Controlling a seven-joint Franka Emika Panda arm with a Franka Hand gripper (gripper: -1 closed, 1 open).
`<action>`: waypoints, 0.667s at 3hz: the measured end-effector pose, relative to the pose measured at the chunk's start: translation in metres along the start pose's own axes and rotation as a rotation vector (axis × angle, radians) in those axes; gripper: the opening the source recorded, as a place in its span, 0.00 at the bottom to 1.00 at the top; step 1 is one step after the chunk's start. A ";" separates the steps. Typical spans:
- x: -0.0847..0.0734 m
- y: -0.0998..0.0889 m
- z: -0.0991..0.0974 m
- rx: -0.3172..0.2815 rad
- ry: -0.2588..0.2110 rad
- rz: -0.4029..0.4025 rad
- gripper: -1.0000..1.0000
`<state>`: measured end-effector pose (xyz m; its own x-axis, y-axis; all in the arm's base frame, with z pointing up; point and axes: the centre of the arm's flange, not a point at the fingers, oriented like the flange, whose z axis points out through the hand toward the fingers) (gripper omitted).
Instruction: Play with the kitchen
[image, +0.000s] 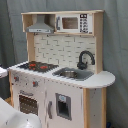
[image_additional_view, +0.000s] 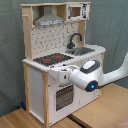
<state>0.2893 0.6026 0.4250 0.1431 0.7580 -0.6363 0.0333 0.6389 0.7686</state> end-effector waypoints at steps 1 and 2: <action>0.004 -0.015 0.004 -0.047 0.020 -0.009 1.00; 0.007 -0.029 0.007 -0.087 0.039 -0.021 1.00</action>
<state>0.2960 0.5886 0.3983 0.1045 0.7479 -0.6555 -0.0507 0.6623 0.7475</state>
